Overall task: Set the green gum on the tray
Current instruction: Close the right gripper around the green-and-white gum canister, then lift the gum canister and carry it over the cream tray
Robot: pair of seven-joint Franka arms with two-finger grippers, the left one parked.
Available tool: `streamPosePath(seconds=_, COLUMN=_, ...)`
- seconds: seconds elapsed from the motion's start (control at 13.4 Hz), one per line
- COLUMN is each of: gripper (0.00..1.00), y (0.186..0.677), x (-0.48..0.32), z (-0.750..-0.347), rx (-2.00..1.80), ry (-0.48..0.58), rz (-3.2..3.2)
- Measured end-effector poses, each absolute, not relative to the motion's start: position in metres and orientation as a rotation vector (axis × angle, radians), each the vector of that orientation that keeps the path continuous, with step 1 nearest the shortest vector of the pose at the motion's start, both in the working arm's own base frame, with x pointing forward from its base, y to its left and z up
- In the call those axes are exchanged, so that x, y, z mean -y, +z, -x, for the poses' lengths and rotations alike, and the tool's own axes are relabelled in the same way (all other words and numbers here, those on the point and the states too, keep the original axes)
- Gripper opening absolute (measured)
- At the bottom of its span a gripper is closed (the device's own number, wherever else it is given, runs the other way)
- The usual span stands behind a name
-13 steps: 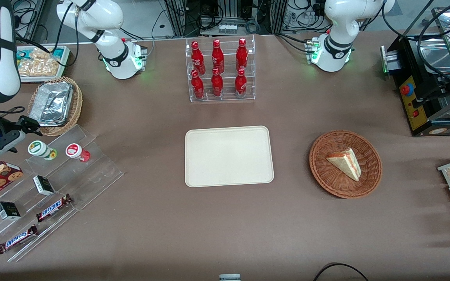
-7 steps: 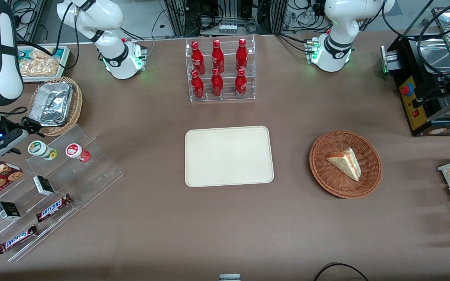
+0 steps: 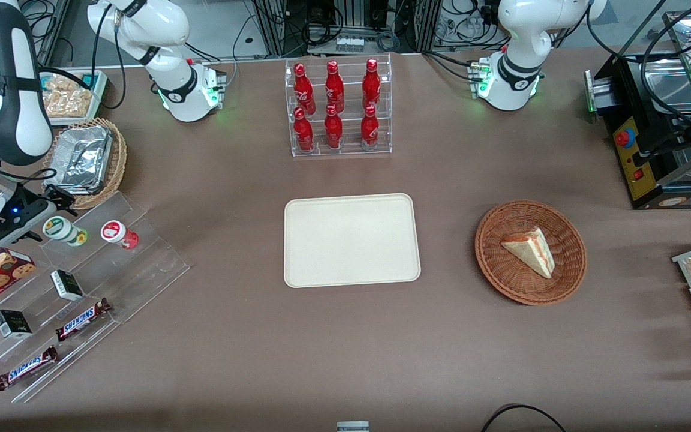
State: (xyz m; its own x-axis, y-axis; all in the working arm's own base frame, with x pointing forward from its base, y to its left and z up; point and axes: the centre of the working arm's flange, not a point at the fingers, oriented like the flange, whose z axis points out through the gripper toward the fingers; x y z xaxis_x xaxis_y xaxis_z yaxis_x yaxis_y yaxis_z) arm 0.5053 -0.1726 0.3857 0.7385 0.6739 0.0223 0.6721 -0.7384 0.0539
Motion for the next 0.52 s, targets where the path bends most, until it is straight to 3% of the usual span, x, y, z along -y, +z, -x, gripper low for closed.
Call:
streamPosePath(seconds=0.3, gripper=0.58, y=0.382, x=0.1727, z=-0.5034, rx=-1.181, ry=0.059, rz=-2.865)
streamPosePath(seconds=0.52, gripper=0.59, y=0.3827, x=0.173, z=-0.5038, rx=-1.19, ry=0.061, rz=-2.86)
